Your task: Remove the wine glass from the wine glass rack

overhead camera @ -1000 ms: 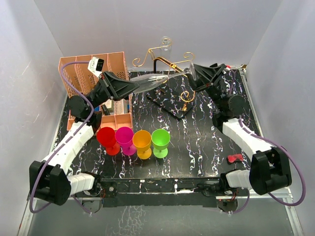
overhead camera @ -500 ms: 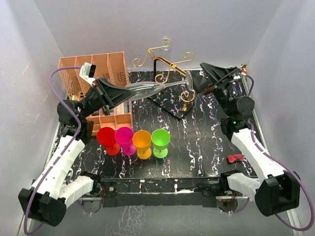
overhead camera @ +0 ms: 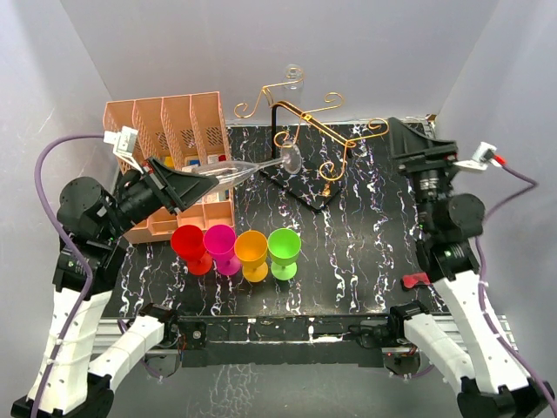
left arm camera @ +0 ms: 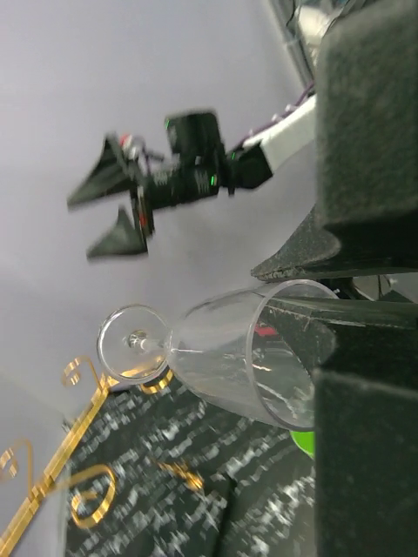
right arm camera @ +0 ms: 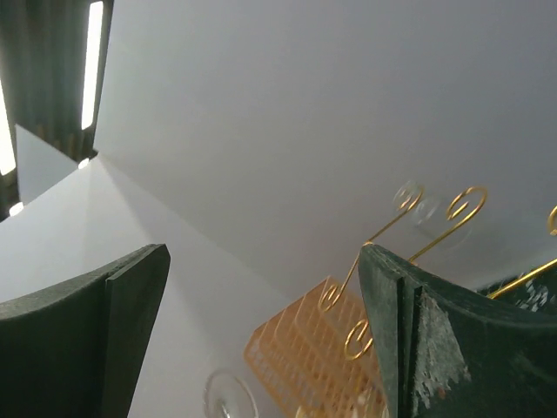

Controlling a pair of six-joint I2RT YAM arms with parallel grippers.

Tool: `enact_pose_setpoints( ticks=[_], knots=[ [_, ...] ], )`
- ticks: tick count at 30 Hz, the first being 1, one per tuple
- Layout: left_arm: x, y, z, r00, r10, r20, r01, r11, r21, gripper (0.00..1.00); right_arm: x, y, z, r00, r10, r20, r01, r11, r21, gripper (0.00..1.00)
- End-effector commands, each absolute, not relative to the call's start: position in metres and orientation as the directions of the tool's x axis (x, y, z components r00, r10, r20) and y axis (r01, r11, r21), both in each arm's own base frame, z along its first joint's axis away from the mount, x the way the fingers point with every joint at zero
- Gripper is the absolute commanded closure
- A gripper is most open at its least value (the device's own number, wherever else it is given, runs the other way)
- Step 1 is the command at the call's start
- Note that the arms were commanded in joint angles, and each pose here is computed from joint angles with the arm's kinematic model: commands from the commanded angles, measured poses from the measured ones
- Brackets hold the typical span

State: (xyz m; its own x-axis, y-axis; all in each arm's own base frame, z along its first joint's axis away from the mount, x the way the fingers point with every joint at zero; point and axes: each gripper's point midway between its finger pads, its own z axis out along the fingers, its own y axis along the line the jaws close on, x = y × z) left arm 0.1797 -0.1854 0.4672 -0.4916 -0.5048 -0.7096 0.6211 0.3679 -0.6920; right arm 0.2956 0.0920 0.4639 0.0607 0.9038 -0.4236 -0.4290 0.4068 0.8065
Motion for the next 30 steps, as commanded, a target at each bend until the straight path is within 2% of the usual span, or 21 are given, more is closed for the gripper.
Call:
enact_pose_setpoints(
  ticks=[1,6,15,21,30],
  knots=[
    [0.189,-0.17,0.412,-0.566,-0.415,-0.713,0.454,0.565,-0.689,1.0,0.264,0.024,0.489,0.425,0.749,-0.508,-0.282,0.643,0.712,0.01],
    [0.21,-0.169,0.375,-0.658,-0.354,-0.665,0.338,0.65,-0.68,1.0,0.236,-0.009,0.492,0.558,0.662,-0.5,-0.186,0.688,0.702,0.01],
    [0.259,-0.183,0.323,-0.784,-0.281,-0.553,0.199,0.73,-0.654,1.0,0.206,-0.032,0.493,0.638,0.599,-0.483,-0.132,0.704,0.698,0.01],
    [0.271,-0.212,0.294,-0.821,-0.111,-0.559,0.195,0.867,-0.458,1.0,0.205,-0.034,0.489,0.644,0.588,-0.49,-0.116,0.708,0.697,0.01],
    [0.268,-0.225,0.246,-0.882,0.082,-0.464,0.195,0.96,-0.202,1.0,0.209,-0.034,0.485,0.641,0.577,-0.506,-0.096,0.714,0.693,0.01]
  ],
)
